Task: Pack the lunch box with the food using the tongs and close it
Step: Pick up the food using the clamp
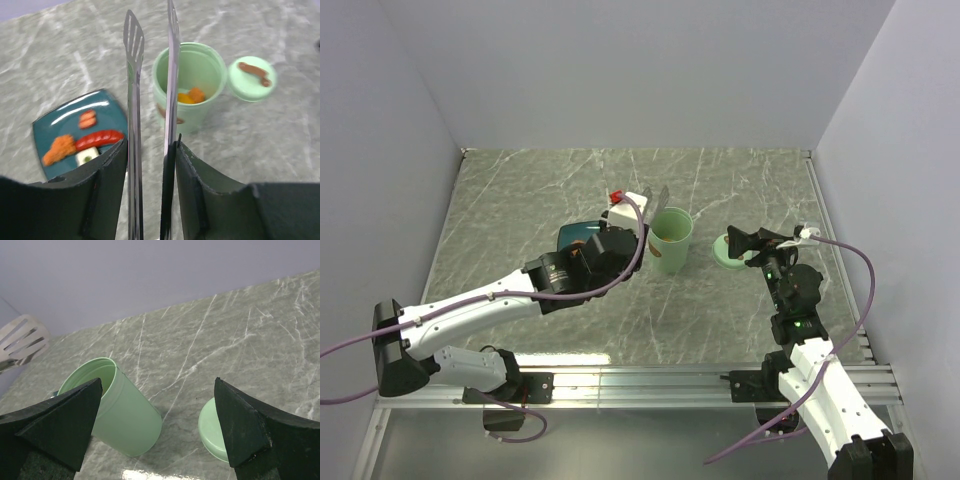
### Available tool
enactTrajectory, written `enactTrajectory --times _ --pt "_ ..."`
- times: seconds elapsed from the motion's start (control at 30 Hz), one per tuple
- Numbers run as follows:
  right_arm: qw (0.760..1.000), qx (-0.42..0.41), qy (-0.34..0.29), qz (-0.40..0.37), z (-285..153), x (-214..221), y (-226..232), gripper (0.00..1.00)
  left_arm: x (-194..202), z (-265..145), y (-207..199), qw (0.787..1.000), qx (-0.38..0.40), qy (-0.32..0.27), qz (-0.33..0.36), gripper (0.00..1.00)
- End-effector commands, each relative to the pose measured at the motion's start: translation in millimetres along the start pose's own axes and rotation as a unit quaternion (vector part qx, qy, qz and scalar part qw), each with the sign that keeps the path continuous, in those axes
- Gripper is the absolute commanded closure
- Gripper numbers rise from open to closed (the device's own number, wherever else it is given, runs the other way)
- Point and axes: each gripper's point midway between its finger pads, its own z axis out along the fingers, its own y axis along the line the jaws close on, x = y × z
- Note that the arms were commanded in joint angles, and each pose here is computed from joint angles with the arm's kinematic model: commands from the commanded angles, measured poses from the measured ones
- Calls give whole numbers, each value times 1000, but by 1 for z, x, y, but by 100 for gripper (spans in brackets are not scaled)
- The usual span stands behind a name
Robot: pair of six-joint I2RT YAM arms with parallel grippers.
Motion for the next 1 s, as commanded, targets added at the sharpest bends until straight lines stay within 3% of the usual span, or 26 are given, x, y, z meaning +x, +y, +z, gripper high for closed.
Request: enactTrajectory --times 0.0,0.27,0.5,0.73,0.97 --pt "1000 -10 -21 -2 2 -12 6 0 -10 -10 26 997 -65 -21 -39 53" --pt "1000 -22 -15 -1 5 -9 10 0 51 -40 85 978 -177 25 -108 51" --pt "999 -28 -16 -1 4 -10 13 0 113 -33 83 970 -198 122 -66 49" --pt "999 -28 -20 0 1 -11 13 0 136 -43 94 959 -233 147 -65 48" --pt "999 -27 -22 0 -1 -13 13 0 143 -40 85 963 -211 160 -56 44"
